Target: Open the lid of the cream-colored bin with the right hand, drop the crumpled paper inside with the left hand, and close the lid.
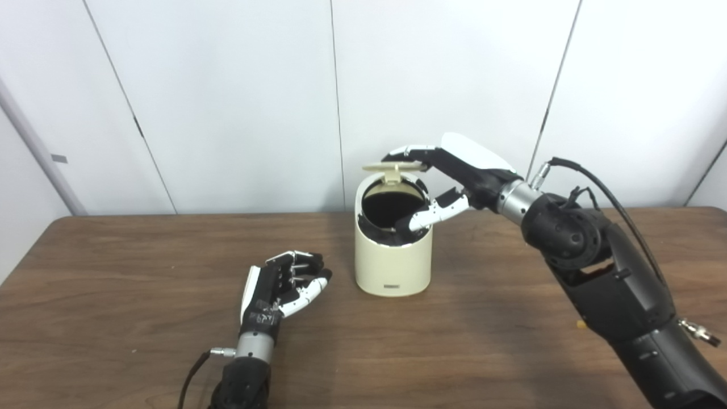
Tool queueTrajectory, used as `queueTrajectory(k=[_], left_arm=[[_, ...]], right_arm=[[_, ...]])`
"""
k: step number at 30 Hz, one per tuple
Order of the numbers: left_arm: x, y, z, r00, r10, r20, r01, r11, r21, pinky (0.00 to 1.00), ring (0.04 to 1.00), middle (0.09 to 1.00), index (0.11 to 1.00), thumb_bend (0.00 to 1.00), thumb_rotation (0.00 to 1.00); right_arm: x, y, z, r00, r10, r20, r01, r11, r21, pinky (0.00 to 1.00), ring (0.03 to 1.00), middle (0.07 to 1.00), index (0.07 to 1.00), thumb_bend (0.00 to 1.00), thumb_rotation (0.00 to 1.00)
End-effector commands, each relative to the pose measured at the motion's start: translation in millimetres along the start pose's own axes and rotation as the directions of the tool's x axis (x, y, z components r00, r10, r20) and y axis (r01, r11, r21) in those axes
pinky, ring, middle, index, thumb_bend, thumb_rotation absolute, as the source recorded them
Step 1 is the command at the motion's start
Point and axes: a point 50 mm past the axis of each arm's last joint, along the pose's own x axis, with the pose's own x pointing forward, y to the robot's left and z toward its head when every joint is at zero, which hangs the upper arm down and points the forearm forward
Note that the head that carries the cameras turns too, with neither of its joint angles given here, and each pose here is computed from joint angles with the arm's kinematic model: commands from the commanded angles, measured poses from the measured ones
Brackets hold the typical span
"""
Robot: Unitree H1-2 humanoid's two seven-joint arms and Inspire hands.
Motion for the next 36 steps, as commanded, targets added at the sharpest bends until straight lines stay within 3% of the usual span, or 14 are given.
queueTrajectory(k=[1, 7, 22, 36], left_arm=[[13.4, -1.3, 27.3, 0.994, 0.012, 0.105, -0.011, 1.0, -0.007, 0.55, 0.655, 0.703, 0.498, 0.5, 0.08], [14.2, 1.0, 28.0, 0.994, 0.012, 0.108, -0.01, 1.0, -0.017, 0.55, 0.661, 0.704, 0.498, 0.5, 0.08], [14.4, 0.8, 28.7, 0.995, 0.013, 0.099, -0.011, 1.0, -0.016, 0.55, 0.658, 0.7, 0.498, 0.5, 0.08], [12.9, -1.7, 29.8, 0.995, 0.011, 0.102, -0.01, 1.0, -0.006, 0.54, 0.656, 0.701, 0.498, 0.5, 0.07]], right_arm=[[-0.9, -22.4, 12.7, 0.998, -0.037, 0.048, 0.039, 0.999, -0.033, 0.82, 0.89, 0.788, 0.737, 0.72, 0.41], [-9.9, -20.7, 9.9, 1.0, -0.016, 0.021, 0.016, 0.999, -0.034, 0.86, 0.904, 0.754, 0.684, 0.7, 0.43], [-20.8, -22.0, 4.3, 0.999, -0.03, 0.03, 0.031, 0.999, -0.038, 0.81, 0.879, 0.735, 0.67, 0.7, 0.42], [-21.6, -2.3, 3.8, 0.999, 0.007, 0.043, -0.004, 0.996, -0.086, 0.85, 0.885, 0.725, 0.682, 0.68, 0.44]])
